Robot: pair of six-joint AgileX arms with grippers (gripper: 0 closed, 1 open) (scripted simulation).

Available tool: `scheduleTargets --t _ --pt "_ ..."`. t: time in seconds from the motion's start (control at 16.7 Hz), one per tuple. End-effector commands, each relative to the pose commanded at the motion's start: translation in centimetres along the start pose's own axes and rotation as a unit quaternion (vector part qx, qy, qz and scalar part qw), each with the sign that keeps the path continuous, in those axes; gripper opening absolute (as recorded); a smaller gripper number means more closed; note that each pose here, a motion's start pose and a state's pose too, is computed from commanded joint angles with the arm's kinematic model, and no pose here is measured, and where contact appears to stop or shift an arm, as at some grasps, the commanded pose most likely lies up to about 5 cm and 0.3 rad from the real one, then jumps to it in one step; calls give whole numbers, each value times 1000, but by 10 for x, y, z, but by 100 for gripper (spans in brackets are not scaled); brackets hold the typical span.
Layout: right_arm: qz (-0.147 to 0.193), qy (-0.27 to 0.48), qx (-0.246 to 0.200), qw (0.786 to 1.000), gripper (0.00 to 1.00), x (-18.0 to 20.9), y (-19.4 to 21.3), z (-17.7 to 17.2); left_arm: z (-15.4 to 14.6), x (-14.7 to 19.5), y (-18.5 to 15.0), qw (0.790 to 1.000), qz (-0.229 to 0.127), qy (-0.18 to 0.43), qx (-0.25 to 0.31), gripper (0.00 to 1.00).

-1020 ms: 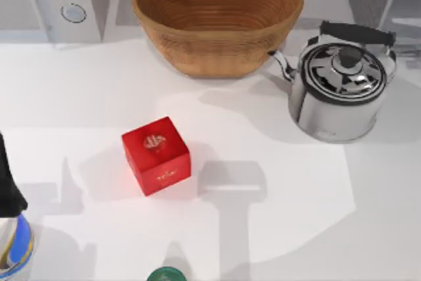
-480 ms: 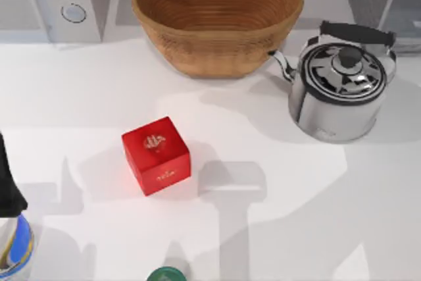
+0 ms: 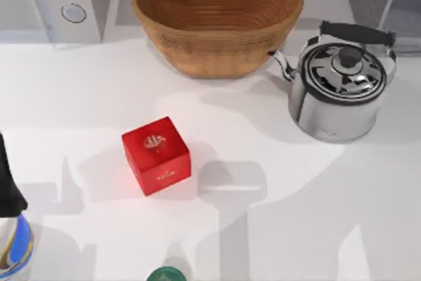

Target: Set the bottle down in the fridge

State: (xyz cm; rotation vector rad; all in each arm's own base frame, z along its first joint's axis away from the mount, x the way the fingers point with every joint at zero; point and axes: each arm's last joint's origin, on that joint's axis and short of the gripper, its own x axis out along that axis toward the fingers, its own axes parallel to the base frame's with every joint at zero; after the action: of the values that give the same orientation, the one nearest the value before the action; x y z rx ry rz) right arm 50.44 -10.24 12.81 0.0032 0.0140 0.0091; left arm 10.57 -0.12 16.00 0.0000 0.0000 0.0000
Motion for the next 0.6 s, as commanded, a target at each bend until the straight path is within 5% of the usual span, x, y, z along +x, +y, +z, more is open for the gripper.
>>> scheduleTargets --t 0.06,0.6 --pt "0 0 0 1000 1 0 0 0 0 0 0 1000 0 0 0 100" --pt "0 0 0 1000 68 0 0 0 0 0 0 1000 0 0 0 100"
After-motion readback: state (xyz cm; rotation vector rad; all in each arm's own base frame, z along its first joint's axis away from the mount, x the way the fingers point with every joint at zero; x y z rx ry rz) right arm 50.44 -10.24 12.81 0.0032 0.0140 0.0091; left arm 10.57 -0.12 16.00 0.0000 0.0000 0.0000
